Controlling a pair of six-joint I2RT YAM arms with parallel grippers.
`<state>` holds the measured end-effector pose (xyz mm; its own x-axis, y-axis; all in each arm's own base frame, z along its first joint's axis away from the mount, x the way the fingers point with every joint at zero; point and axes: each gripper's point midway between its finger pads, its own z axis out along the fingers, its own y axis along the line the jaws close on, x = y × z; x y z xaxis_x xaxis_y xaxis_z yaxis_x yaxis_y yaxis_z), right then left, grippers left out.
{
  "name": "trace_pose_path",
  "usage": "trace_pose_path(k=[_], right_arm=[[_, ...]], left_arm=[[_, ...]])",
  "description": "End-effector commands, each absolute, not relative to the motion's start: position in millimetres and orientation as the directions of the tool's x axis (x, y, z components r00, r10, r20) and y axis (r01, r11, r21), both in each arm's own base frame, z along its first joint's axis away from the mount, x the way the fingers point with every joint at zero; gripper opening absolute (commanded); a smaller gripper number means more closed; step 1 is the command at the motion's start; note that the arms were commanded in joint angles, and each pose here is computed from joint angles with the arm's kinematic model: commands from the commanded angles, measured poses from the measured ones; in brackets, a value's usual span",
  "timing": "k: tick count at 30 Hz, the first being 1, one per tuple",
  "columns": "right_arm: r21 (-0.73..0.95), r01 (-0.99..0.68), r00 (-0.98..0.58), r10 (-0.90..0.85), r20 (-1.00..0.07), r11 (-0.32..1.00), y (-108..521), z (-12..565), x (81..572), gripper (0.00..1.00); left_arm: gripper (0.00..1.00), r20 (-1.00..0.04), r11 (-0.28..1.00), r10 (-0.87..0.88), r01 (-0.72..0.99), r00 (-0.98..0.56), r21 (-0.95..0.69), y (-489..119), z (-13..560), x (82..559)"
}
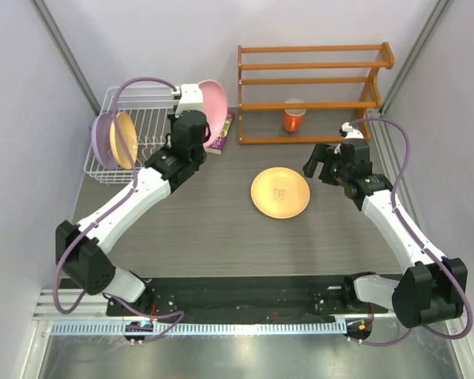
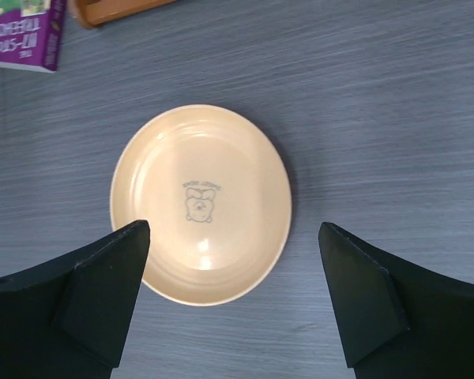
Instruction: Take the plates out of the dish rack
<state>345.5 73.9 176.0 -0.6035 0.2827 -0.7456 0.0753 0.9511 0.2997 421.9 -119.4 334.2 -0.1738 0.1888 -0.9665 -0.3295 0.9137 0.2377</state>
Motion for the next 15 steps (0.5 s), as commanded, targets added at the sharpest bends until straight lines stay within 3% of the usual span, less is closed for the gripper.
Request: trace_pose_path(k=[1, 15], right_arm=[[0.432, -0.097, -0.5, 0.332, -0.8, 0.897, 105, 233, 361, 0.93], [0.543, -0.224, -0.508, 0.379, -0.774, 0.809, 160, 228, 370, 0.93]], left_arm=[[0.0, -0.941, 0.996, -0.089, -0.018, -0.326, -0.087, -181, 291, 405], [0.0, -0.783, 0.874, -0.267, 0.202, -0.561, -0.442, -263, 228, 377]])
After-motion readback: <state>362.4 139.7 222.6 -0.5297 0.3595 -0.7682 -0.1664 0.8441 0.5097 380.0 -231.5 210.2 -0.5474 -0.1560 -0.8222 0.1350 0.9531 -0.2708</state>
